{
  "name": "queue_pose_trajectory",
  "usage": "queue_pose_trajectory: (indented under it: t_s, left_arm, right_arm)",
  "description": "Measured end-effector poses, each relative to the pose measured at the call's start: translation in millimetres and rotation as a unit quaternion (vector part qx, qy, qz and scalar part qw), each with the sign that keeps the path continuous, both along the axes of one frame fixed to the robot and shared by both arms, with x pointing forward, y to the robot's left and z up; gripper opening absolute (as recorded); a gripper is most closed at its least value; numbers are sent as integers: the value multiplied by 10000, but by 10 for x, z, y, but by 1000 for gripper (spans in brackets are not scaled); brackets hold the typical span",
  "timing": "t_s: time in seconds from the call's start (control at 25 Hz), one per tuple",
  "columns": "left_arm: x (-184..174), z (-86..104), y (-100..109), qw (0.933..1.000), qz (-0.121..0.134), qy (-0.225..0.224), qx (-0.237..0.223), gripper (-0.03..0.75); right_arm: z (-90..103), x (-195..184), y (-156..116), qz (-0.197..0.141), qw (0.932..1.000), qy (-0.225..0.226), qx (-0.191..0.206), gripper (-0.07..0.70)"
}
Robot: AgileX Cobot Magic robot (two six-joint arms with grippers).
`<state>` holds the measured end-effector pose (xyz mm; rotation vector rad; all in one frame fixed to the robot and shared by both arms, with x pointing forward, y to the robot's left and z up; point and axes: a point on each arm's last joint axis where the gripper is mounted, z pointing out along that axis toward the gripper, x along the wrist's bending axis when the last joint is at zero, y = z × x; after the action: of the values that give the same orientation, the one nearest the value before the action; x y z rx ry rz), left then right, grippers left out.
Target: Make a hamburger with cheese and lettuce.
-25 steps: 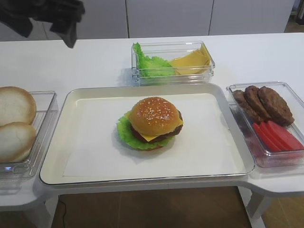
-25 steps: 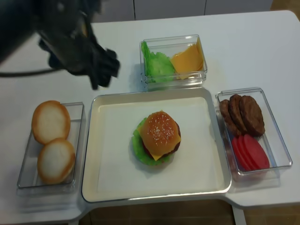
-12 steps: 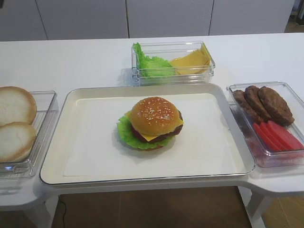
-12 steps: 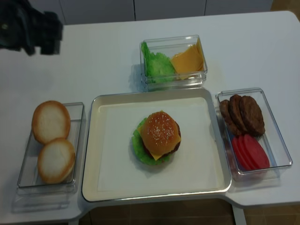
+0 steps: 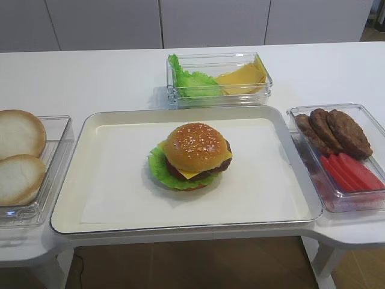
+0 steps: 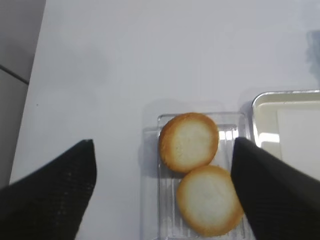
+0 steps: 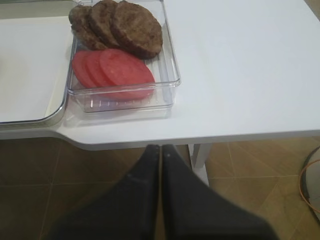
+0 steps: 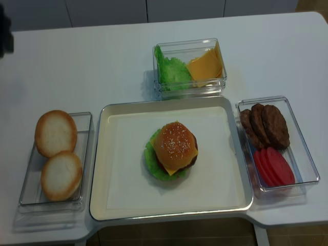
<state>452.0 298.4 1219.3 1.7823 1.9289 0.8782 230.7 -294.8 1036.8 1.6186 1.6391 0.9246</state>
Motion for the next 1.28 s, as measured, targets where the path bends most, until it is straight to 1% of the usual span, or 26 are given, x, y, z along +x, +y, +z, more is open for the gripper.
queue_pose_trajectory:
  t_s: [0.16, 0.28, 0.48, 0.6, 0.76, 0.92, 1.04, 1.16, 1.28]
  left_arm:
    - [-235, -223, 85, 9992, 105, 247, 309, 619]
    - [-431, -421, 115, 9984, 148, 436, 331, 619]
    - [-754, -683, 115, 9982, 83, 592, 97, 619]
    - [-967, -792, 110, 9985, 23, 540, -97, 619]
    - [-1270, -865, 116, 9992, -49, 245, -321, 619]
    - [-1572, -906, 125, 9982, -114, -181, -555, 619]
    - [-1793, -955, 139, 9962, -154, -526, -683, 619]
    - [-1980, -1053, 164, 9942, -167, -790, -714, 619]
    - [-2154, -1155, 183, 9908, -158, -1085, -797, 619]
  right_arm:
    - [0, 0, 0, 0, 10000, 0, 0, 9]
    - [0, 0, 0, 0, 10000, 0, 0, 9]
    - [0, 0, 0, 0, 10000, 0, 0, 9]
    - [0, 0, 0, 0, 10000, 0, 0, 9]
    - [0, 0, 0, -5, 10000, 0, 8, 9]
    - [0, 0, 0, -5, 10000, 0, 8, 9]
    - [0, 0, 0, -5, 10000, 0, 8, 9]
    - [0, 0, 0, -5, 10000, 0, 8, 9]
    - [0, 0, 0, -5, 10000, 0, 8, 9]
